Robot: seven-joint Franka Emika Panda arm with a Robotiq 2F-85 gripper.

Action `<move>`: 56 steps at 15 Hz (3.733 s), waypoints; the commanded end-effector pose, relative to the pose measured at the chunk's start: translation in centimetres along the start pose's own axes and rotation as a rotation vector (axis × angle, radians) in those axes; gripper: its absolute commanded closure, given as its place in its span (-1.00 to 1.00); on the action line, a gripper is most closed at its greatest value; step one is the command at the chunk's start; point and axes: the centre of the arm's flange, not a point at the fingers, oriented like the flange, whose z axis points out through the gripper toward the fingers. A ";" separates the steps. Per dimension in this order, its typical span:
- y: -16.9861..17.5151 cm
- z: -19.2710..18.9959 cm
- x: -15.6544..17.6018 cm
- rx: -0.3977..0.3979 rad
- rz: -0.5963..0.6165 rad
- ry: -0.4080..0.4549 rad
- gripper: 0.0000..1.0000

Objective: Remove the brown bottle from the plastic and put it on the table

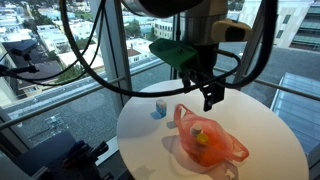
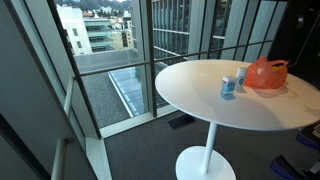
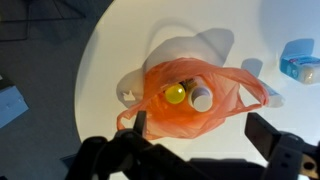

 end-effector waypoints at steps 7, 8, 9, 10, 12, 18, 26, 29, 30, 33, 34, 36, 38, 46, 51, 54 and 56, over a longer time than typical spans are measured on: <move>1.8 8.0 4.2 -0.052 -0.023 0.002 -1.00; 2.0 9.0 4.5 -0.054 -0.029 -0.008 -1.00; 2.1 10.0 4.8 -0.057 -0.040 -0.018 -1.00; 2.3 11.0 5.2 -0.057 -0.053 -0.032 -1.00; 2.5 12.6 5.8 -0.063 -0.081 -0.052 -1.00; 1.9 15.7 7.7 -0.070 -0.186 -0.087 -1.00; -0.3 18.4 8.4 -0.022 -0.321 -0.106 -1.00; -0.7 19.3 8.5 -0.017 -0.373 -0.113 -1.00; -0.8 19.6 8.5 -0.015 -0.385 -0.120 -1.00; -0.9 20.4 8.5 -0.010 -0.413 -0.135 -1.00; -1.0 20.7 8.5 -0.009 -0.421 -0.139 -0.54; -1.1 21.2 8.5 -0.009 -0.430 -0.148 -0.32; -1.2 21.4 8.5 -0.012 -0.431 -0.152 0.01; -1.4 17.0 8.9 -0.065 -0.370 -0.107 0.44; -1.7 13.1 8.5 -0.108 -0.289 -0.100 0.44; -2.5 10.5 7.5 -0.124 -0.261 -0.114 0.44; -3.2 8.5 6.6 -0.145 -0.248 -0.113 0.44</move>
